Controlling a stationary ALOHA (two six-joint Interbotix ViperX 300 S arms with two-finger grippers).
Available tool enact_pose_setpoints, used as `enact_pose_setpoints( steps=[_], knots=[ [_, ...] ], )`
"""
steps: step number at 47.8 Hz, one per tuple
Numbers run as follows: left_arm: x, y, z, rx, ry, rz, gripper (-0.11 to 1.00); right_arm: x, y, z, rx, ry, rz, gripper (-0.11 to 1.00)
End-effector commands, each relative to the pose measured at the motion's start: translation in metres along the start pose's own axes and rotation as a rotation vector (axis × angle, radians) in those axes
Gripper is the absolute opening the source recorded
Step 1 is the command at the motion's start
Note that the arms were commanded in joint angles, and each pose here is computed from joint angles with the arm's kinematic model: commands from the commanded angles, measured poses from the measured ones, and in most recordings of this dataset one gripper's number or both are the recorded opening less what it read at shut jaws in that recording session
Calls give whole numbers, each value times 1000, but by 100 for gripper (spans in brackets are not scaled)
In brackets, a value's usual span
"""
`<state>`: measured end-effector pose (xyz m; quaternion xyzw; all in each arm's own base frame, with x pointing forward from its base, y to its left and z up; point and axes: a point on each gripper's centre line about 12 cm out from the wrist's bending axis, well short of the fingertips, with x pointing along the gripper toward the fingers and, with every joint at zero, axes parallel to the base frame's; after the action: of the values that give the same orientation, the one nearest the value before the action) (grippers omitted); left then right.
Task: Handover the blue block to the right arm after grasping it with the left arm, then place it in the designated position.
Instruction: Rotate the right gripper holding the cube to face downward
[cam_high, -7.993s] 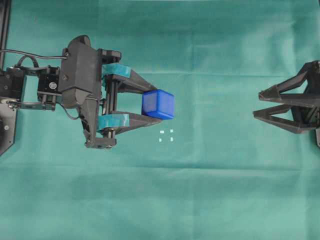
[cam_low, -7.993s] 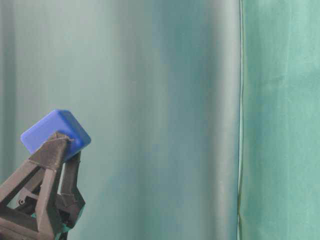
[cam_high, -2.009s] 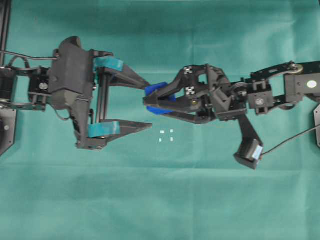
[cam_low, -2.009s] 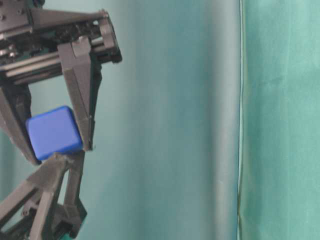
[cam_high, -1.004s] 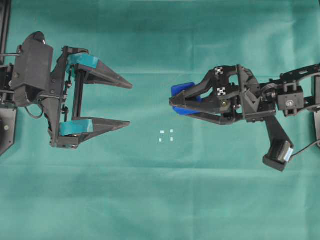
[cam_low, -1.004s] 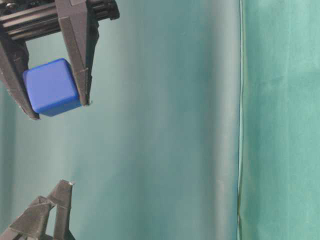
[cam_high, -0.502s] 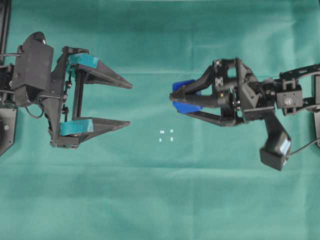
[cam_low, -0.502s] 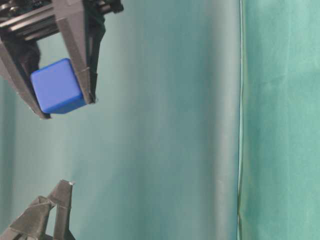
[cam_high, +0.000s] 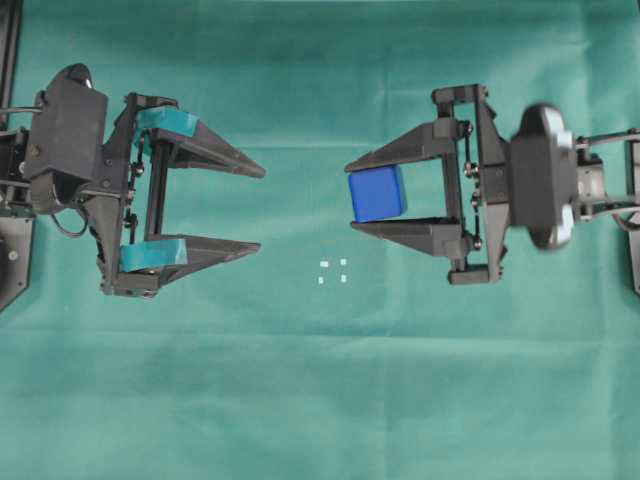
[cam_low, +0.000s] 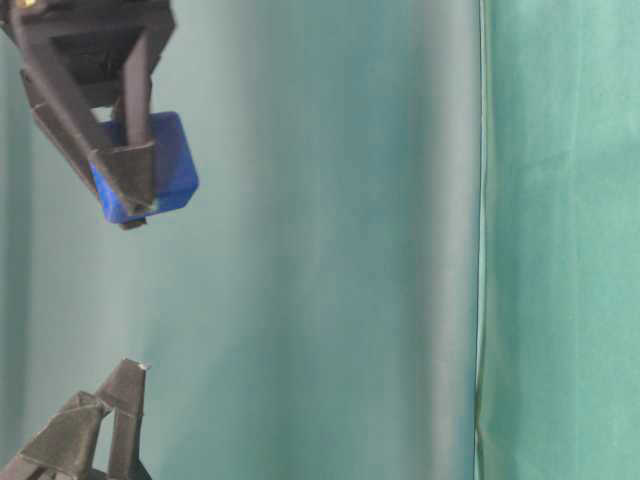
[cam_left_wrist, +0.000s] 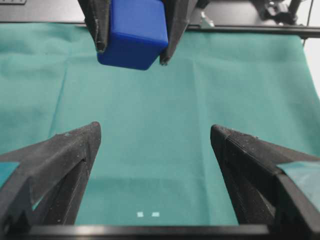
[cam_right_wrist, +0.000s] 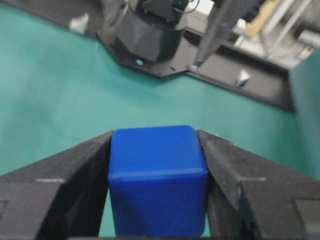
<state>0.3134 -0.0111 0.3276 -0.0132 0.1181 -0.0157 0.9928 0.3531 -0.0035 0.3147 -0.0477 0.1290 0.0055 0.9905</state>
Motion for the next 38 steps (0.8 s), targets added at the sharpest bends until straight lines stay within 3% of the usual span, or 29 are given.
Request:
enact_pose_setpoints(
  steps=[1,4,9,38],
  knots=[
    [-1,-1,9,2,-29,-4,98,-6,-1,21,86,-57,0,54],
    [-1,-1,9,1,-29,-4,98,-7,-1,23,147,-62,1,54],
    [-2,-1,10,2,-31,-4,98,-9,-1,24,187,-65,1,54],
    [-2,-1,10,2,-29,-4,98,-11,-2,24,192,-61,-3,54]
  ],
)
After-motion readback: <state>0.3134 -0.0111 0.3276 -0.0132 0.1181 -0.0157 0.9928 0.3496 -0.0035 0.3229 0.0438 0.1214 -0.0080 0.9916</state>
